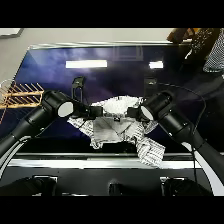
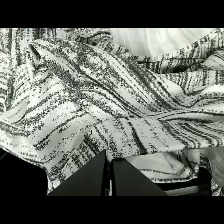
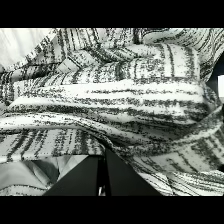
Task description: Fold the clothes and pants, and hang the long-sleeved shirts on hangers.
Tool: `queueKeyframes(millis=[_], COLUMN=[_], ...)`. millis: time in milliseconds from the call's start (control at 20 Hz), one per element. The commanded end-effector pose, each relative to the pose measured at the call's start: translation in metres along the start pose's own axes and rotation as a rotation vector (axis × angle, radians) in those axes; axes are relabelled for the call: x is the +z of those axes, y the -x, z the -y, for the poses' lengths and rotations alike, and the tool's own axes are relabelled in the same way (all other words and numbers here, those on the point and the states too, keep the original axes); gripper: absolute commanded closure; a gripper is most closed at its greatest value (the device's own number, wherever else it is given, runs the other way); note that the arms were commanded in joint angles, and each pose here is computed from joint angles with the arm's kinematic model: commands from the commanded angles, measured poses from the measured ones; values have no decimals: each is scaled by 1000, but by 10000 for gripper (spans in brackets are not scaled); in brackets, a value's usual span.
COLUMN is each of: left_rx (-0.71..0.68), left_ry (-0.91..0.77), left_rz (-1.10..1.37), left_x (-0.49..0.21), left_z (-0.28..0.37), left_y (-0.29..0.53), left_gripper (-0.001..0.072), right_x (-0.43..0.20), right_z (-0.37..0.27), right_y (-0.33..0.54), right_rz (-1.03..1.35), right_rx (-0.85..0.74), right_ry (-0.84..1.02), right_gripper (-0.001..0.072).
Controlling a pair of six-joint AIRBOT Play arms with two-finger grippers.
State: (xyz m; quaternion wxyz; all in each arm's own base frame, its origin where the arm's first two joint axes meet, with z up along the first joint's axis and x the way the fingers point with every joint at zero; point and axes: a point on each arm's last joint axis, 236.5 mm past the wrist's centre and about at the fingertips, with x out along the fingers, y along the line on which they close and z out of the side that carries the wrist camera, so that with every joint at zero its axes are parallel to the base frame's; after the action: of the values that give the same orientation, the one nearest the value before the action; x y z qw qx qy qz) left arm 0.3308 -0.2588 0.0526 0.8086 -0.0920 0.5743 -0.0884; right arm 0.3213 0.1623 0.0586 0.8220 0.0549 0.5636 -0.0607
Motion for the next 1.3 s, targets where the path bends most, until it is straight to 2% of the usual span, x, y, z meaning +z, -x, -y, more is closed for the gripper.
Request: queueKeyframes(millis=[0,50,100,150,200,250,450,700,900,1150,1250], left_rx=[-37,-44,-47,-44,-39,-35,7,237,477,552,480], left_ry=[4,9,16,28,48,70,136,274,381,615,591], left_rz=[39,51,60,66,74,88,198,314,294,305,286], left_x=[9,13,17,21,27,34,73,70,16,-20,-20], left_z=[8,9,7,3,-4,-13,-80,-256,-383,-447,-469], left_y=[-4,-4,-4,-3,-1,4,53,131,186,204,191], left_gripper=[675,672,628,447,193,104,104,104,106,90,90], right_x=[9,12,14,17,19,23,32,38,39,37,37], right_z=[-5,-4,-4,-5,-7,-10,-25,-32,-33,-32,-31], right_y=[-3,-3,-2,-1,1,3,5,7,8,7,7], right_rz=[46,58,67,76,86,101,137,168,173,168,165], right_rx=[19,19,17,20,28,44,105,134,134,129,125], right_ry=[-17,-20,-18,-18,-15,-9,-1,44,73,93,106], right_gripper=[672,672,672,672,672,672,672,672,672,671,671])
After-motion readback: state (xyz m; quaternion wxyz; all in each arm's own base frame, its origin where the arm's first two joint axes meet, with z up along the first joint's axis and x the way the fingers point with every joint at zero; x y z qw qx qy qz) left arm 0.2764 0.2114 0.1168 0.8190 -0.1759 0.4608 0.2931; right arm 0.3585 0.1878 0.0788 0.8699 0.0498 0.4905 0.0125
